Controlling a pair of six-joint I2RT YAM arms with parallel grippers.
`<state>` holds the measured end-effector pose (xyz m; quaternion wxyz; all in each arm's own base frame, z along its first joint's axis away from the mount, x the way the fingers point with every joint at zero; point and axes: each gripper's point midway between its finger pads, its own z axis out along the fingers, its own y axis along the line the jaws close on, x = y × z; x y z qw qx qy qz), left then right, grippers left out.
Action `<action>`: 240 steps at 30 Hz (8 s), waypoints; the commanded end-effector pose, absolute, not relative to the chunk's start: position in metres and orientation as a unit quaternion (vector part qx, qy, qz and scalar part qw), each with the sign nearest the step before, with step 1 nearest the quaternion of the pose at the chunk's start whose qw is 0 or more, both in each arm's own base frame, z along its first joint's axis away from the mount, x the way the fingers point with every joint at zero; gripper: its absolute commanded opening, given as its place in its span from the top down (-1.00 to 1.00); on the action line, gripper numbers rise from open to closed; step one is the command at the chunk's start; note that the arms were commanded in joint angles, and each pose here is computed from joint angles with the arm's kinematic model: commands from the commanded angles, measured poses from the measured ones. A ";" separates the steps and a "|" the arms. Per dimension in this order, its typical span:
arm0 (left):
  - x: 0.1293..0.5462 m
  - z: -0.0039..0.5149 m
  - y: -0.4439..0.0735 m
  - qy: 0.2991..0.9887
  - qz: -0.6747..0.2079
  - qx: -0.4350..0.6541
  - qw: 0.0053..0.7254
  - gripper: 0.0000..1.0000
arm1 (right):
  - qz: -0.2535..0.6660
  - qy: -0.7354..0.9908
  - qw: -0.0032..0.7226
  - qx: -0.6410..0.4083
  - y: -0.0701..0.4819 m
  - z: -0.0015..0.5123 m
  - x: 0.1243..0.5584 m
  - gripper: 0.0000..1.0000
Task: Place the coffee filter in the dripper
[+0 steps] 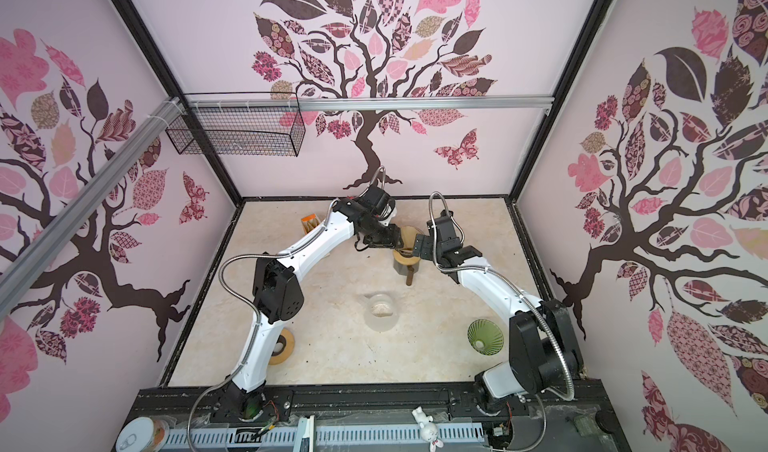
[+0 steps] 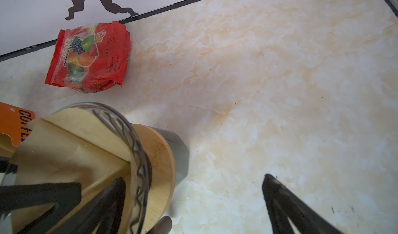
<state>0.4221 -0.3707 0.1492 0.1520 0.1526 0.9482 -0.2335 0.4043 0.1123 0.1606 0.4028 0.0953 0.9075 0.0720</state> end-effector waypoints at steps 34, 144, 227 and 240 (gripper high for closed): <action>0.415 0.270 -0.368 0.899 -0.331 0.130 0.256 -0.16 | 0.090 0.894 0.431 0.080 0.118 0.192 0.407 -1.00; 0.292 0.269 -0.203 0.858 -0.325 0.093 0.387 -0.94 | 0.209 0.890 0.403 0.051 0.187 0.104 0.368 0.35; 0.269 0.239 -0.214 0.895 -0.234 0.150 0.348 -0.93 | 0.206 0.846 0.487 0.073 0.160 0.223 0.354 -1.00; 0.202 0.145 -0.243 0.938 -0.237 0.167 0.191 -0.64 | 0.224 0.899 0.374 0.031 0.157 0.154 0.281 -1.00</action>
